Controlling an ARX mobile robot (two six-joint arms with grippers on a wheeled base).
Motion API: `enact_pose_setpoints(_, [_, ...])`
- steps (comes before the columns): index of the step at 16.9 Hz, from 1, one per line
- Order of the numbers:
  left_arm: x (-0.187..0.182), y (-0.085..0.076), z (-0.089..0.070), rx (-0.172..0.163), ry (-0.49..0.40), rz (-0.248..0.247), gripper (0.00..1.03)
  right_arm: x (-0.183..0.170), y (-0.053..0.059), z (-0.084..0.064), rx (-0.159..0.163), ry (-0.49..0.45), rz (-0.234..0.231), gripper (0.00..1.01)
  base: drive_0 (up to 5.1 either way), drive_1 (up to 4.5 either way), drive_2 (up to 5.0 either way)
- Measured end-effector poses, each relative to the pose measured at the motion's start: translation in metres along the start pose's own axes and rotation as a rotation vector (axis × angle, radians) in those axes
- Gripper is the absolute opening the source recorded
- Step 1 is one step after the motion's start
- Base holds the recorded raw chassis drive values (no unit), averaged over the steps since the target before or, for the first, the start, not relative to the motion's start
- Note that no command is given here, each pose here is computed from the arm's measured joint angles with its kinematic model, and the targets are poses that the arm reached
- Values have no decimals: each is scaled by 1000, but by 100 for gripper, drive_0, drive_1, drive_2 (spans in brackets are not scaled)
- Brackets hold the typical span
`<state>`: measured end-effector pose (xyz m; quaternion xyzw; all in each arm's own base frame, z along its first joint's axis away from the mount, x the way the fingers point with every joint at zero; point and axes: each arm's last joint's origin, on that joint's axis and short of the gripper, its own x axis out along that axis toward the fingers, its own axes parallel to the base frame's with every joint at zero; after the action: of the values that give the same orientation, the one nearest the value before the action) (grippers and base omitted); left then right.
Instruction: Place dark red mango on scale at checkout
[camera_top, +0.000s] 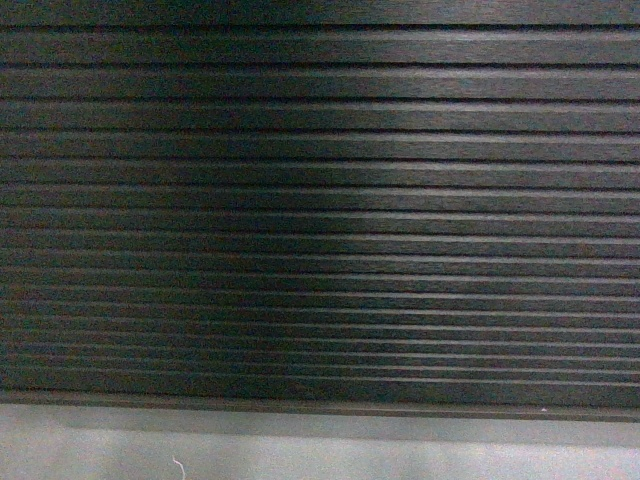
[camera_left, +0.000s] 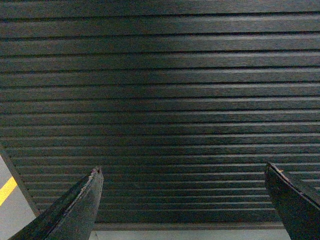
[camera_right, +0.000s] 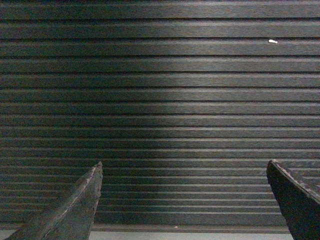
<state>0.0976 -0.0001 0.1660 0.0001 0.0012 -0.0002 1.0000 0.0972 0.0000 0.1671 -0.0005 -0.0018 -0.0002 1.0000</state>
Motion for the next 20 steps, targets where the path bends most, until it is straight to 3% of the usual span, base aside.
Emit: enact_pose_setpoints(20, [0, 0, 0, 0, 0, 0, 98, 0, 0, 0, 0, -1, 0, 98, 0, 0, 0])
